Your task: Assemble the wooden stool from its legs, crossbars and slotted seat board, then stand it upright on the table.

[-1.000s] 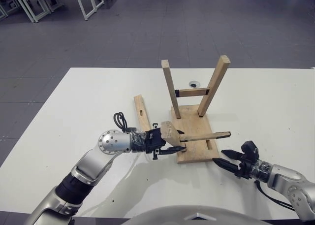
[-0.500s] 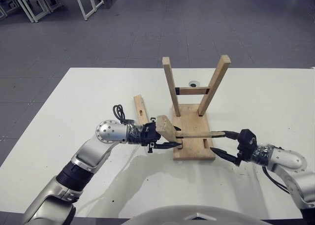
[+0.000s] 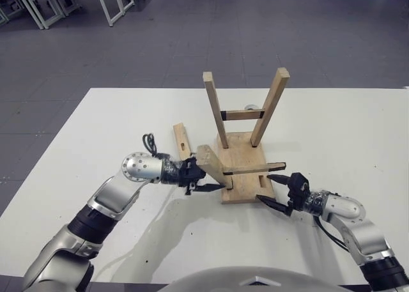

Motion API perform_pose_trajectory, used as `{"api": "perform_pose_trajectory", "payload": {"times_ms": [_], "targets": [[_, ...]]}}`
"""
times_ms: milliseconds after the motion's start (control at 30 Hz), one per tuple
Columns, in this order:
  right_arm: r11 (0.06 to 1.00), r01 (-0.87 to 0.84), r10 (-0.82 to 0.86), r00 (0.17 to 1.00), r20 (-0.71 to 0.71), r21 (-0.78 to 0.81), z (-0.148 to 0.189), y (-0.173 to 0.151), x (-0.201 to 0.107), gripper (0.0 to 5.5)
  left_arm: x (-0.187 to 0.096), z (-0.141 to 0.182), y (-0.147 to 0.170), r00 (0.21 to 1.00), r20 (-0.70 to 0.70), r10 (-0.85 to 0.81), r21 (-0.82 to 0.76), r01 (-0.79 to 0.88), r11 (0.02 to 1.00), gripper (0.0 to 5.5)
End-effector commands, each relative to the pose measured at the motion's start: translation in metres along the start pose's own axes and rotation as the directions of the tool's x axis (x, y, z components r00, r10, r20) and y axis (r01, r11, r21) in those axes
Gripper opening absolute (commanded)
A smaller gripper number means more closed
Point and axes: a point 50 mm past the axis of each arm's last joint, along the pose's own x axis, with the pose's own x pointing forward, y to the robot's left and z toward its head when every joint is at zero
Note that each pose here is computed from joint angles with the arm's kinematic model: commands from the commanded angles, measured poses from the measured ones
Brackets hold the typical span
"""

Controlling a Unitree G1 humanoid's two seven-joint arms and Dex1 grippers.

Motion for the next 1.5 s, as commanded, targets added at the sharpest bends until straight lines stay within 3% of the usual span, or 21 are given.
{"api": "perform_pose_trajectory", "payload": {"times_ms": [33,300,367,433,467,533,600,700,833,1033,1267,1367,1500], "targets": [[1.0,0.015,-0.014,0.998,-0.054,0.012,-0.007,0.002,-0.002,3.86,0.0,0.005,0.003,1.0,0.0,0.008,0.025,-0.008,1.0,3.11],[0.999,0.038,-0.035,0.998,-0.055,0.037,-0.009,0.008,-0.006,3.86,-0.023,0.001,0.008,0.993,-0.042,0.114,-0.024,-0.115,0.993,4.39],[0.997,0.058,-0.056,0.997,-0.046,0.051,-0.009,0.009,-0.007,3.86,-0.033,0.004,0.009,0.982,-0.034,0.185,-0.044,-0.186,0.982,4.76],[0.994,0.082,-0.08,0.996,-0.037,0.069,-0.011,0.011,-0.009,3.86,-0.04,0.01,0.014,0.944,-0.031,0.327,-0.08,-0.329,0.941,4.76],[0.993,0.092,-0.089,0.995,-0.035,0.074,-0.011,0.012,-0.01,3.86,-0.043,0.012,0.017,0.907,-0.033,0.42,-0.106,-0.421,0.901,4.76],[0.989,0.119,-0.117,0.993,-0.027,0.089,-0.013,0.014,-0.011,3.86,-0.039,0.016,0.023,0.737,-0.068,0.673,-0.253,-0.665,0.702,4.76],[0.983,0.147,-0.145,0.989,-0.019,0.108,-0.014,0.016,-0.011,3.86,-0.027,0.017,0.018,0.568,-0.166,0.806,-0.367,-0.794,0.484,4.76],[0.976,0.176,-0.177,0.984,-0.004,0.126,-0.013,0.017,-0.011,3.86,-0.003,0.01,0.001,0.445,-0.355,0.822,-0.414,-0.863,0.288,4.76],[0.973,0.192,-0.195,0.981,0.009,0.125,-0.008,0.014,-0.01,3.86,0.004,0.001,-0.005,0.321,-0.513,0.796,-0.373,-0.919,0.131,4.76],[0.973,0.189,-0.192,0.981,0.008,0.133,-0.008,0.017,-0.009,3.86,0.021,-0.002,-0.012,0.435,-0.529,0.729,-0.531,-0.84,0.116,4.76],[0.971,0.195,-0.199,0.98,0.019,0.136,-0.006,0.016,-0.006,3.86,0.032,-0.024,-0.009,0.429,-0.599,0.676,-0.478,-0.869,0.128,4.76],[0.97,0.202,-0.208,0.978,0.031,0.134,-0.003,0.014,-0.005,3.86,0.038,-0.034,-0.009,0.438,-0.627,0.644,-0.513,-0.855,0.083,4.76],[0.95,0.279,-0.288,0.957,0.046,0.137,0.0,0.004,-0.016,3.86,0.028,-0.044,-0.013,0.397,-0.657,0.641,-0.521,-0.853,-0.007,3.99]]}}
